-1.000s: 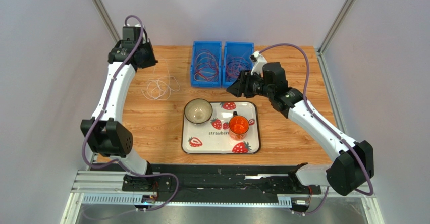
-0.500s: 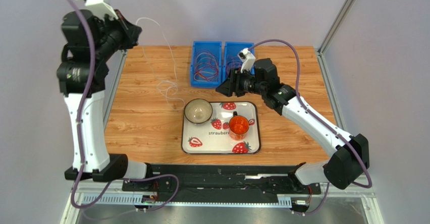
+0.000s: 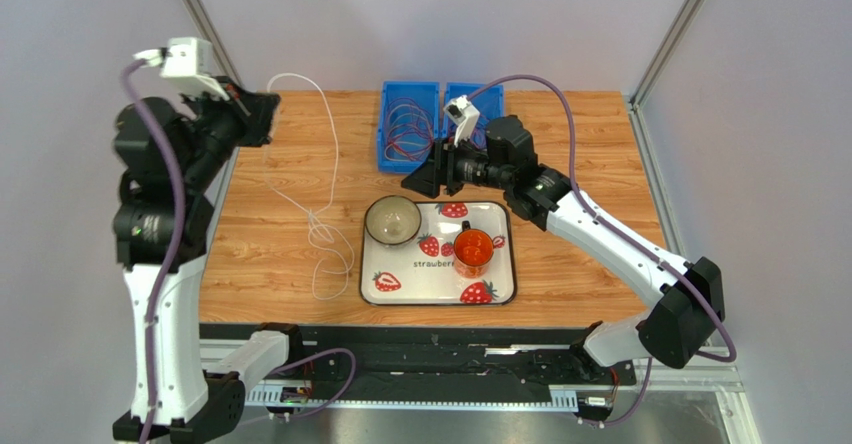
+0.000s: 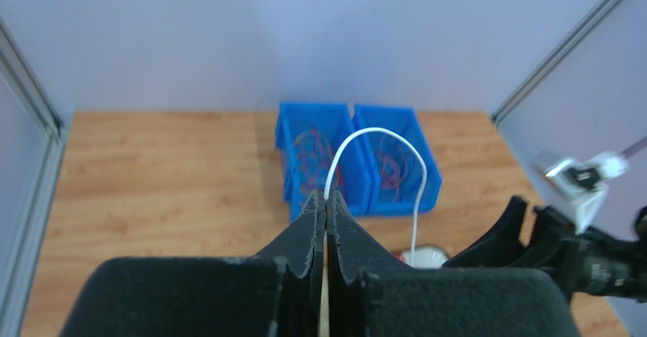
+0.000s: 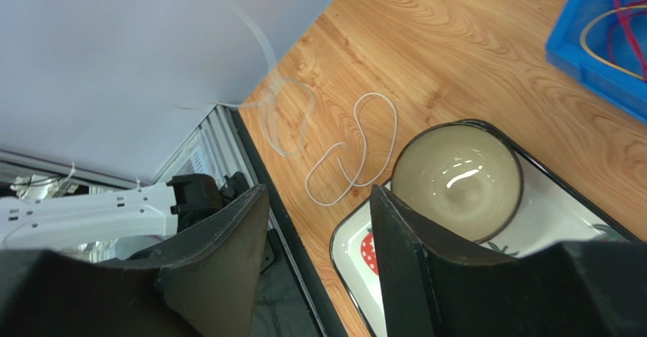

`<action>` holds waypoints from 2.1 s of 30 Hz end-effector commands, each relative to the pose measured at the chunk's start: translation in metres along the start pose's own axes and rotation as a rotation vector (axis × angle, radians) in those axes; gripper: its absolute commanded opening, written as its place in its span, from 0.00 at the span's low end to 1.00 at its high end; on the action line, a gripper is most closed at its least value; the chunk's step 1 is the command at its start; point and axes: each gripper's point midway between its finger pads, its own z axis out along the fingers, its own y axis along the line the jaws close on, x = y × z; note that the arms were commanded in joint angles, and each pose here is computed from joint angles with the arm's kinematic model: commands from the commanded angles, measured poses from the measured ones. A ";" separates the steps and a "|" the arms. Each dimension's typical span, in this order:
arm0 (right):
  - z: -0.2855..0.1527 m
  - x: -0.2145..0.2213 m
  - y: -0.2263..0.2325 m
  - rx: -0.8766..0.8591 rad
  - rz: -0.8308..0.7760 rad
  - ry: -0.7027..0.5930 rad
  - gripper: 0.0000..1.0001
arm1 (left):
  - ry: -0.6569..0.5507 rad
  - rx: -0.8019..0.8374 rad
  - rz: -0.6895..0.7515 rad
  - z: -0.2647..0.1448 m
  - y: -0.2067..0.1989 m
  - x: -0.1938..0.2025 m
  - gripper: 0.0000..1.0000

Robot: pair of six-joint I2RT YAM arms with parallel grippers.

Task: Untangle the cables
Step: Pick up the cable from the cable.

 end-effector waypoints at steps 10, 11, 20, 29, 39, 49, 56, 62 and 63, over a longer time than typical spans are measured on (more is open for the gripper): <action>0.052 0.009 0.040 -0.138 -0.102 0.018 0.56 | 0.247 0.079 -0.108 0.034 0.009 0.107 0.00; 0.054 0.008 0.038 -0.122 -0.105 0.018 0.56 | 0.250 0.089 -0.101 0.034 0.008 0.108 0.00; 0.061 -0.046 0.053 -0.106 -0.239 -0.089 0.56 | 0.296 0.149 -0.094 0.035 0.002 0.124 0.00; 0.051 -0.083 0.077 -0.147 -0.438 -0.140 0.59 | 0.398 0.272 -0.109 0.037 -0.011 0.152 0.00; 0.073 -0.094 0.081 -0.191 -0.507 -0.099 0.57 | 0.413 0.394 -0.106 0.031 -0.028 0.155 0.00; 0.074 -0.094 0.071 -0.247 -0.504 -0.050 0.45 | 0.414 0.453 -0.100 0.026 -0.036 0.156 0.00; 0.072 -0.085 0.076 -0.298 -0.483 -0.029 0.10 | 0.425 0.439 -0.106 0.028 -0.033 0.159 0.00; 0.072 -0.080 0.082 -0.345 -0.459 -0.022 0.00 | 0.422 0.436 -0.109 0.029 -0.033 0.159 0.00; 0.071 -0.082 0.086 -0.353 -0.454 -0.031 0.00 | 0.422 0.432 -0.112 0.029 -0.032 0.159 0.00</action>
